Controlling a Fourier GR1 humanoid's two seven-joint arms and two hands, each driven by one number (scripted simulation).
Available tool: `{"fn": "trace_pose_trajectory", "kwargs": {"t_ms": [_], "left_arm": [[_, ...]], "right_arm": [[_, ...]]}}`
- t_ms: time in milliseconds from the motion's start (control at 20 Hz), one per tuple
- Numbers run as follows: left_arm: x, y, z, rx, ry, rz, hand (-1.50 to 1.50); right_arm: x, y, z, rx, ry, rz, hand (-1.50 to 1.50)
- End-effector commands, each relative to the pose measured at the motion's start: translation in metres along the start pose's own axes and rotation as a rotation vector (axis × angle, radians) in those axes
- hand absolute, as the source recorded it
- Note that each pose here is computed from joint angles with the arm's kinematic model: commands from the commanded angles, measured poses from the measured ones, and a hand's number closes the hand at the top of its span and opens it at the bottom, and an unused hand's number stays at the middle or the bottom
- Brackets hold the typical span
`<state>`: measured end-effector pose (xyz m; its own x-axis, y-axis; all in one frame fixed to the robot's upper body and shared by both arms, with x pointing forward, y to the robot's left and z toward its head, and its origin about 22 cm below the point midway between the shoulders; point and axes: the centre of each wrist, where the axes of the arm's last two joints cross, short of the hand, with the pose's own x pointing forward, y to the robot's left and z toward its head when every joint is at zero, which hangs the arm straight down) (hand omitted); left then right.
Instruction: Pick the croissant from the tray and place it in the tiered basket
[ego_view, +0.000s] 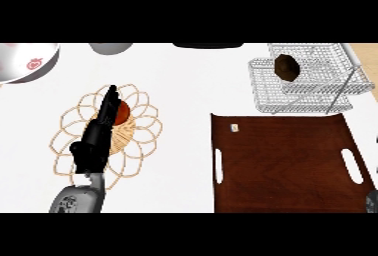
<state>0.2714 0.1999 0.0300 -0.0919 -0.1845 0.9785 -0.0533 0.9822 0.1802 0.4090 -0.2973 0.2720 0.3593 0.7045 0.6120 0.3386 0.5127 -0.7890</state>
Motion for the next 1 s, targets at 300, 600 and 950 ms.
{"fn": "trace_pose_trajectory", "kwargs": {"t_ms": [300, 600, 950], "left_arm": [[0.001, 0.006, 0.003, 0.024, 0.013, -0.001, 0.00], [0.003, 0.025, 0.007, 0.035, 0.013, -0.004, 0.00], [-0.009, 0.001, 0.009, 0.045, 0.018, -0.021, 0.00]], "right_arm": [[-0.073, -0.077, 0.010, -0.218, 0.176, -0.291, -1.50], [-0.162, -0.130, 0.035, -0.266, 0.226, -0.459, -1.50], [-0.264, -0.176, 0.103, -0.236, 0.184, -0.456, -1.50]]}}
